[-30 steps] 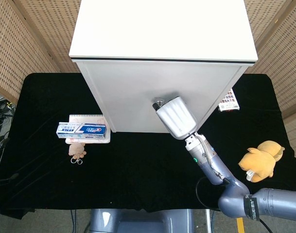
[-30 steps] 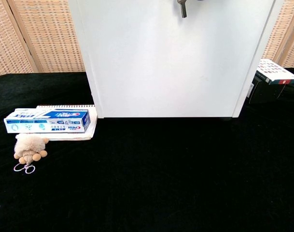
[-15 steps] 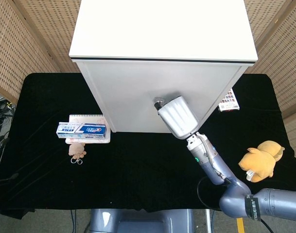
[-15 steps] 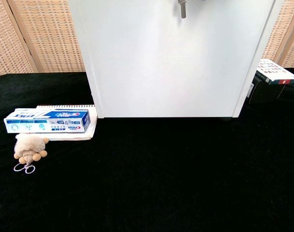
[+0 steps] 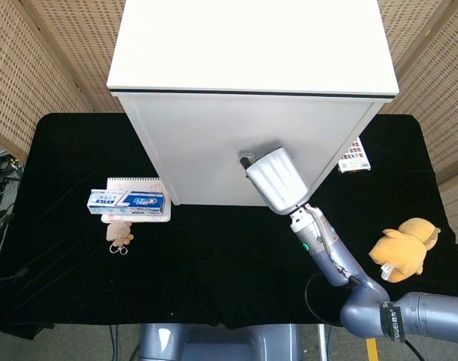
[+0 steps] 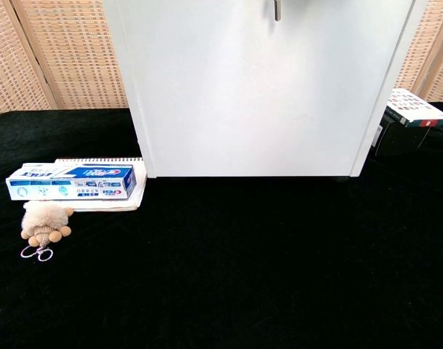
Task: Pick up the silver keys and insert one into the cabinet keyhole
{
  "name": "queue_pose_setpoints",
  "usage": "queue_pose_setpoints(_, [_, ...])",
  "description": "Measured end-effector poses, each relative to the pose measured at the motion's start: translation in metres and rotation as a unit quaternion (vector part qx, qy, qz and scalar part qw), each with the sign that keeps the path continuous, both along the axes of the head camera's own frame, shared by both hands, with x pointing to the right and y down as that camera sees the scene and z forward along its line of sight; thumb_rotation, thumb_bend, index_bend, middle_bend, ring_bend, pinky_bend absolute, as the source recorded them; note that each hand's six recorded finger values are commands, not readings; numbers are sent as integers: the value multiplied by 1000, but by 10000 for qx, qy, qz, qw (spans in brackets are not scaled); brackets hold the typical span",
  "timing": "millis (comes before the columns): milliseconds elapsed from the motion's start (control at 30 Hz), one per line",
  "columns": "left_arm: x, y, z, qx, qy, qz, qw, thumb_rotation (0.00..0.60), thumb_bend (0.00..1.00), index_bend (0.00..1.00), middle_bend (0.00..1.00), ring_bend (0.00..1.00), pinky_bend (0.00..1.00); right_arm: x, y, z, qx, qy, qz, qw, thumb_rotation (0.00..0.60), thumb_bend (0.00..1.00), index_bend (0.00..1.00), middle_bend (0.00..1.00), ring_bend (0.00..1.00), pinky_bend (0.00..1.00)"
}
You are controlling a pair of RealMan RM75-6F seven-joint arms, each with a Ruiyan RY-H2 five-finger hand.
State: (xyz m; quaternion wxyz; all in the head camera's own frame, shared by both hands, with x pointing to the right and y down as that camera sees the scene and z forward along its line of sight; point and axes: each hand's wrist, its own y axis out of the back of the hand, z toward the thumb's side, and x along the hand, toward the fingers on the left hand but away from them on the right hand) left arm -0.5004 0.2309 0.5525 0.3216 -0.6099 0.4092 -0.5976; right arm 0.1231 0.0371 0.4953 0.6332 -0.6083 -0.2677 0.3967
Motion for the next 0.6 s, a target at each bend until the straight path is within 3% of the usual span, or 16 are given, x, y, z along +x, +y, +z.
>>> queue_pose_setpoints(233, [0, 0, 0, -1, 2, -3, 10000, 600, 0, 0, 0, 0, 0, 0, 1, 0, -4, 10, -10, 10000, 600, 578, 571, 968, 966, 1000])
queue_pose_setpoints(600, [0, 0, -1, 11, 15, -10, 10000, 600, 0, 0, 0, 0, 0, -1, 1, -4, 43, 11, -45, 10000, 600, 570, 560, 967, 966, 1000])
